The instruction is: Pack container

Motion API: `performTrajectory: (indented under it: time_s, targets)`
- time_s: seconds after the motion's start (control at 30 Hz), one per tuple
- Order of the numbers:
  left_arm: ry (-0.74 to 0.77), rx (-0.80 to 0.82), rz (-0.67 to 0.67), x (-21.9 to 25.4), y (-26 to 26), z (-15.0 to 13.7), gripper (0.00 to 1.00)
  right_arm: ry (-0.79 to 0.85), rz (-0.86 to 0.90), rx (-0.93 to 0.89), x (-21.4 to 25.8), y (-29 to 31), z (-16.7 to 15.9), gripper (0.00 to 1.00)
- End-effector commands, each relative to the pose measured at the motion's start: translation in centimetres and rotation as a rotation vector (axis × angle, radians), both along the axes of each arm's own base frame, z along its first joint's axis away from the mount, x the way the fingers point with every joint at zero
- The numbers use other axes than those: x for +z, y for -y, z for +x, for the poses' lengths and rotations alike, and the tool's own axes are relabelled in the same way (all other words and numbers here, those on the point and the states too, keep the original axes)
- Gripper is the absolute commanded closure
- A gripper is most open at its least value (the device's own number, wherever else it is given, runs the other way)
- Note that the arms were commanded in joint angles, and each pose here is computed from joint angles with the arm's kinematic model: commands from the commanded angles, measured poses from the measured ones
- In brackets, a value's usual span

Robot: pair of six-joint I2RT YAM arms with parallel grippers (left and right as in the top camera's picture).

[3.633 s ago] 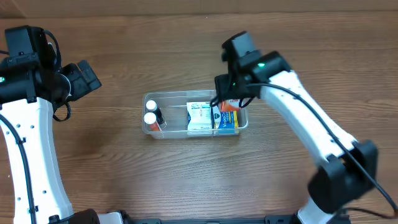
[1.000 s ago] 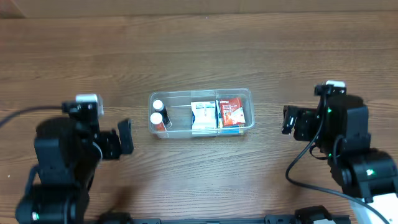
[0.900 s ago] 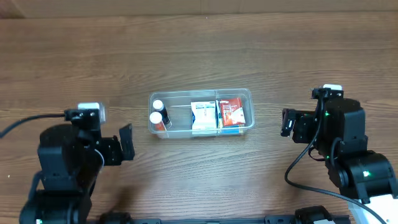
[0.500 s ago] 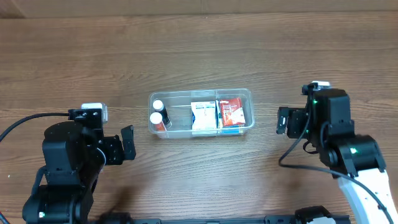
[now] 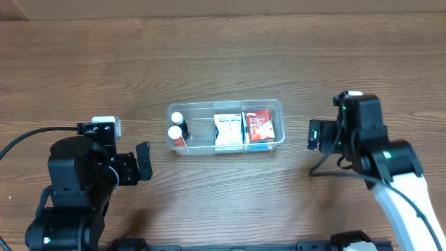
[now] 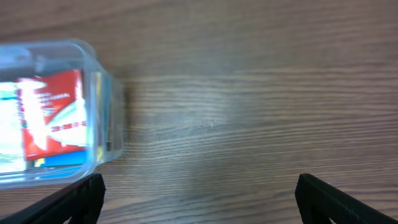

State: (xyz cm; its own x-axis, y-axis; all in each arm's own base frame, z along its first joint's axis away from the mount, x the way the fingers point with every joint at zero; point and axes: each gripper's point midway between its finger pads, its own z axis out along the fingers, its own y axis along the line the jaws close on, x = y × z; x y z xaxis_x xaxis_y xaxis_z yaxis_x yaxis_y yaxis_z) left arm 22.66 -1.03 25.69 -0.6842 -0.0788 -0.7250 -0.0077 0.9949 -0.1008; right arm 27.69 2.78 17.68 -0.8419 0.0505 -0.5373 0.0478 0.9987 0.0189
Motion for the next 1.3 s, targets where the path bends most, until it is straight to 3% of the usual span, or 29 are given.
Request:
performTrajectory:
  time_s: [0.0, 0.17, 0.37, 1.03, 1.13, 1.27]
  targets:
    - [-0.006, 0.005, -0.010, -0.2, 0.1, 0.0, 0.00, 0.159, -0.005, 0.009, 3.9, 0.5, -1.6, 0.00]
    - [-0.006, 0.004, -0.010, -0.2, 0.1, 0.0, 0.00, 0.345, 0.015, 0.017, 6.8, 1.0, -4.8, 0.00]
    - [-0.006, 0.005, -0.010, -0.2, 0.1, 0.0, 0.00, 0.452, 0.038, 0.021, 4.5, 1.3, -7.4, 0.00]
    - [-0.006, 0.005, -0.010, -0.2, 0.1, 0.0, 0.00, 1.030, 0.125, 0.038, 4.0, 0.4, -4.3, 0.00]
    - [-0.006, 0.005, -0.010, -0.2, 0.1, 0.0, 0.00, 1.088, 0.066, 0.072, 4.6, 0.3, -4.1, 0.00]
    - [-0.006, 0.005, -0.010, -0.2, 0.1, 0.0, 0.00, 1.109, -0.141, 0.284, 2.9, -1.4, -3.7, 0.00]
